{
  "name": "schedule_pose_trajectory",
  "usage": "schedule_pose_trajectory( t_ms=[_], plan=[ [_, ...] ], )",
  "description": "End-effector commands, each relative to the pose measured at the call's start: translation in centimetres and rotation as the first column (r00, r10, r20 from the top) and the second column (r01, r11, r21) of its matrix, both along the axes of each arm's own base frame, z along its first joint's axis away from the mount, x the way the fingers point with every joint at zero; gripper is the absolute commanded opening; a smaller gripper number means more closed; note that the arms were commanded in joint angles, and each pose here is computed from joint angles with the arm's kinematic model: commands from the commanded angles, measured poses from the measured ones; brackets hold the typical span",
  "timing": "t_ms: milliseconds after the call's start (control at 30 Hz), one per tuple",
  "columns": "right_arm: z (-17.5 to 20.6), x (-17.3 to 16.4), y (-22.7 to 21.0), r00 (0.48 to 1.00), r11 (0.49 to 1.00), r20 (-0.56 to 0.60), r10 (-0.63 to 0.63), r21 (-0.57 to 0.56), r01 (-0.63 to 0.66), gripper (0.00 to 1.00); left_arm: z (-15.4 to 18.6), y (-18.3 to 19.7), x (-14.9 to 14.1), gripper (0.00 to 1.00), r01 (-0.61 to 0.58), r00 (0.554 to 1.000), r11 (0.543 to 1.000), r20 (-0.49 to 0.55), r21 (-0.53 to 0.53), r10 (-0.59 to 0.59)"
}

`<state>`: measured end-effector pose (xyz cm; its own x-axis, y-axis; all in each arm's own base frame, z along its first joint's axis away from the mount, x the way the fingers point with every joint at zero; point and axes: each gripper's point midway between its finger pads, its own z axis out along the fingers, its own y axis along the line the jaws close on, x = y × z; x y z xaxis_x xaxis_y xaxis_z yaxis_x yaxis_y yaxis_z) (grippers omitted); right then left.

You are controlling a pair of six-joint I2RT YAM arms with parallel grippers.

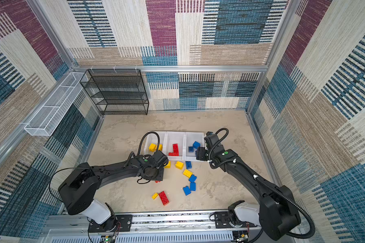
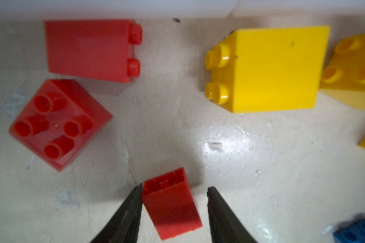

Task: Sort the legos into containers by color
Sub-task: Pick up the lego from the center of the table, then place the lego in the container.

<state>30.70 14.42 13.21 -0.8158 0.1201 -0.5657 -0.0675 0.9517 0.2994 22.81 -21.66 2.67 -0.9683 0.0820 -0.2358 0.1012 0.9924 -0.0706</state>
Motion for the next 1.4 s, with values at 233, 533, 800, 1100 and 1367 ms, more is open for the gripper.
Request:
schedule_pose_trajectory(
  t_ms=[233, 533, 800, 1100, 1367],
  plan=[
    [0.4, 0.3, 0.2, 1.0, 1.0, 0.021, -0.007, 0.02, 0.006, 0.72, -0.4, 0.3, -0.2, 0.32, 0.019, 1.0, 0.998, 0.007, 0.052, -0.019],
    [1.0, -0.4, -0.5, 0.999, 0.999, 0.025, -0.033, 0.017, 0.033, 0.72, 1.9, -1.4, 0.2, 0.28, 0.06, 0.997, 0.998, 0.047, -0.017, -0.059],
    [2.6, -0.6, -1.0, 0.998, 0.999, 0.049, -0.044, 0.004, 0.044, 0.72, 9.4, -6.5, 5.4, 0.3, 0.18, 0.962, 0.978, 0.226, -0.101, -0.153],
    [3.2, -1.0, -1.4, 0.997, 0.999, 0.05, -0.053, -0.002, 0.054, 0.71, 10.4, -9.0, 13.5, 0.3, 0.234, 0.942, 0.972, 0.256, -0.032, -0.218],
    [3.1, -1.1, -1.6, 0.997, 0.998, 0.04, -0.066, -0.003, 0.066, 0.71, 8.6, -8.5, 17.0, 0.33, 0.218, 0.947, 0.976, 0.238, 0.01, -0.214]
  ],
)
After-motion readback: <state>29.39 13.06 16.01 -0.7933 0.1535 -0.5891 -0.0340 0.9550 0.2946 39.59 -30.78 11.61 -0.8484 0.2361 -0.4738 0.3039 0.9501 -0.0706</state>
